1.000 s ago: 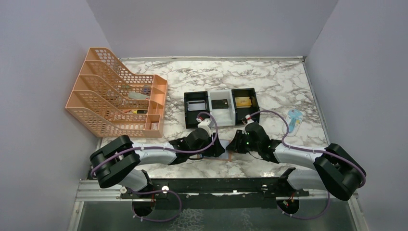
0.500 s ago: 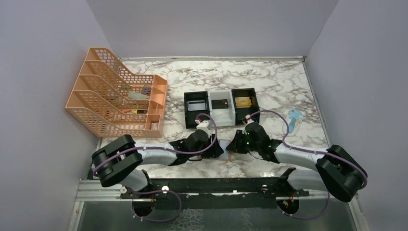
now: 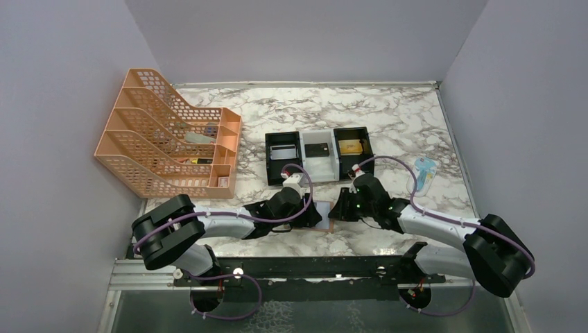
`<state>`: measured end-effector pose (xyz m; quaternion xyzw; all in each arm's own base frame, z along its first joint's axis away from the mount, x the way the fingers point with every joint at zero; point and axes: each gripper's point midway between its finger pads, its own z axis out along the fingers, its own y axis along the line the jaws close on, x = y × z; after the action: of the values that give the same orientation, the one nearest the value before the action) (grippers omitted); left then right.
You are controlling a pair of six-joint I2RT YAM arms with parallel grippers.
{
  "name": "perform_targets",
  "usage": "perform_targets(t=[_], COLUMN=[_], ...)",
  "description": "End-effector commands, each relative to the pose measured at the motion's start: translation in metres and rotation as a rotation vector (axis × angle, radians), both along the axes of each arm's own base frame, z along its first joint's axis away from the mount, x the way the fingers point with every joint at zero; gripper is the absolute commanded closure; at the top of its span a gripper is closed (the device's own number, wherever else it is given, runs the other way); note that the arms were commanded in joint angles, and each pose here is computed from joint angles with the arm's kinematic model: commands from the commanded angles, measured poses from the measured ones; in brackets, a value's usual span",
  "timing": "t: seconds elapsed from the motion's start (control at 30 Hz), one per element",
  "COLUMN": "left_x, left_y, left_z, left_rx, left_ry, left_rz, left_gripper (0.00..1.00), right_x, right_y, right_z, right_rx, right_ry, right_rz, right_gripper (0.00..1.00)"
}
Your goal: Take the credit cards out of the card holder
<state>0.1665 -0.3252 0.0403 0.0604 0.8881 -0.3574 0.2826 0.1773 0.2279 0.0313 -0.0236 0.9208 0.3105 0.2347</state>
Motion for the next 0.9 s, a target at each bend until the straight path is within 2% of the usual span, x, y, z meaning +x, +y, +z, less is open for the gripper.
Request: perform_targets(t=[0.0,0.27,0.37,0.57,0.73,0.87], left_x=[-0.001,0.000,0.000,0.004,-0.001,-0.002], left_y=[0.011,0.007,0.006,0.028,0.016,0.011], left_z=[-0.007,-0.005,-0.004,-0.011,-0.014,-0.017], left_rx=[0.043,0.036,0.035,0.137,0.102,0.103], left_ry=[0.004,0.007,0.006,-0.035,-0.012,0.006], left_rz=[0.025,0.018,0.013,0.036,-0.008,-0.014], left_gripper=[0.47,0.47,0.47,0.44,0.45,0.50], right_x=[0.004,0.000,0.001,-0.004,-0.020,-0.023], right_y=[0.010,0.023,0.016,-0.021,-0.016,-0.024], right_z=[0.017,0.020,0.003,-0.040,-0.052,-0.061], right_rx=[0.023,0.089,0.031,-0.114,-0.063,-0.100], right_ry=[-0.029,-0.033,0.018,0.042,0.114,0.145], right_rz=[0.047,0.108,0.068,-0.053,-0.036,-0.074], right_gripper=[0.79,0.82,0.84,0.85,0.85,0.86])
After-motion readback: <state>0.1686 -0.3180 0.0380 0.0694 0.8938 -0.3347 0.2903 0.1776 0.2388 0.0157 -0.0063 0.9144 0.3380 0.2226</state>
